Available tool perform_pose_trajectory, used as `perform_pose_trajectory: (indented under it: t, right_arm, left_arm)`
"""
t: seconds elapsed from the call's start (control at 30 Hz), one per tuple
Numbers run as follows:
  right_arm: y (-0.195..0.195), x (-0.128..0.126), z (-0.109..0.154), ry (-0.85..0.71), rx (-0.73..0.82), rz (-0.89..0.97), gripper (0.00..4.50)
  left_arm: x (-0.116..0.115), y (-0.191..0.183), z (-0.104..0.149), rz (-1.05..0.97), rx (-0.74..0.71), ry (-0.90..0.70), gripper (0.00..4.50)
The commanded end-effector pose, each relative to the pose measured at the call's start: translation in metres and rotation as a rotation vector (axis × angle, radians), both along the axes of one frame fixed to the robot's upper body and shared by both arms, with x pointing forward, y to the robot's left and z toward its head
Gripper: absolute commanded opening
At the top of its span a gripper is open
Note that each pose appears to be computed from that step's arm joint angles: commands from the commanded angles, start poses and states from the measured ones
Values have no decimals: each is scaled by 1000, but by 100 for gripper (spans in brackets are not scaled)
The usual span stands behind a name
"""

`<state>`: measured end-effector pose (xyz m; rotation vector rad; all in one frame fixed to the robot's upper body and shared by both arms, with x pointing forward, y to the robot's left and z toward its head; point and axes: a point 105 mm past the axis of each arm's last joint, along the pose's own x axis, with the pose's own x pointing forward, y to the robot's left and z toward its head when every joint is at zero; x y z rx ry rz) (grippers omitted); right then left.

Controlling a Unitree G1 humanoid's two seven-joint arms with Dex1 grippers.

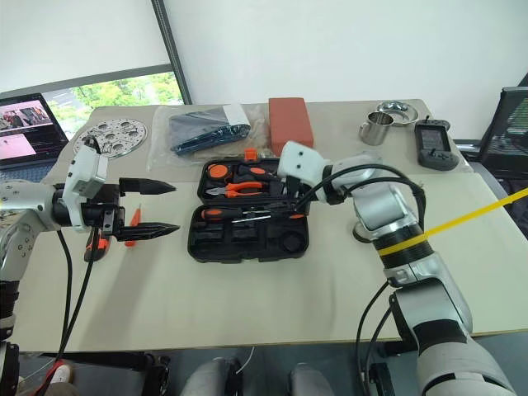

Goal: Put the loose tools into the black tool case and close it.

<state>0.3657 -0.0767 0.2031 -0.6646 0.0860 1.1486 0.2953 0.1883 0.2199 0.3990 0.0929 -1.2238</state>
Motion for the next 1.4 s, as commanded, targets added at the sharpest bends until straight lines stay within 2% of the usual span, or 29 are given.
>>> perform_pose_trajectory:
  t: [0.03,0.13,0.23,0.57,0.77,0.97,1.1,1.13,1.23,1.4]
  right_arm:
    - [-16,5,2,7,96,-131,426]
    - [-34,13,-1,2,118,-248,426]
    - [-53,9,-16,13,51,-294,354]
    - [-78,20,-33,-57,-42,-497,5]
    - [-57,13,-55,19,-76,-460,5]
    - [-43,10,-51,42,-11,-437,5]
    - [-65,17,-40,-39,-53,-506,5]
    - [-64,17,-34,-52,-32,-496,5]
    - [-29,4,-11,-1,169,-384,5]
    - [10,-5,-26,42,235,-321,5]
  left_arm:
    - [-1,-2,9,-14,5,-41,450]
    - [0,-2,10,-17,5,-43,450]
    - [0,-2,11,-22,3,-41,450]
    - [1,-5,12,-45,1,-42,450]
    - [1,-6,11,-49,5,-41,450]
    - [1,-5,11,-47,8,-42,450]
    - [0,-4,10,-44,5,-38,450]
    - [0,-4,10,-43,5,-37,450]
    - [0,-4,9,-42,4,-33,450]
    - [3,-5,7,-41,5,-36,450]
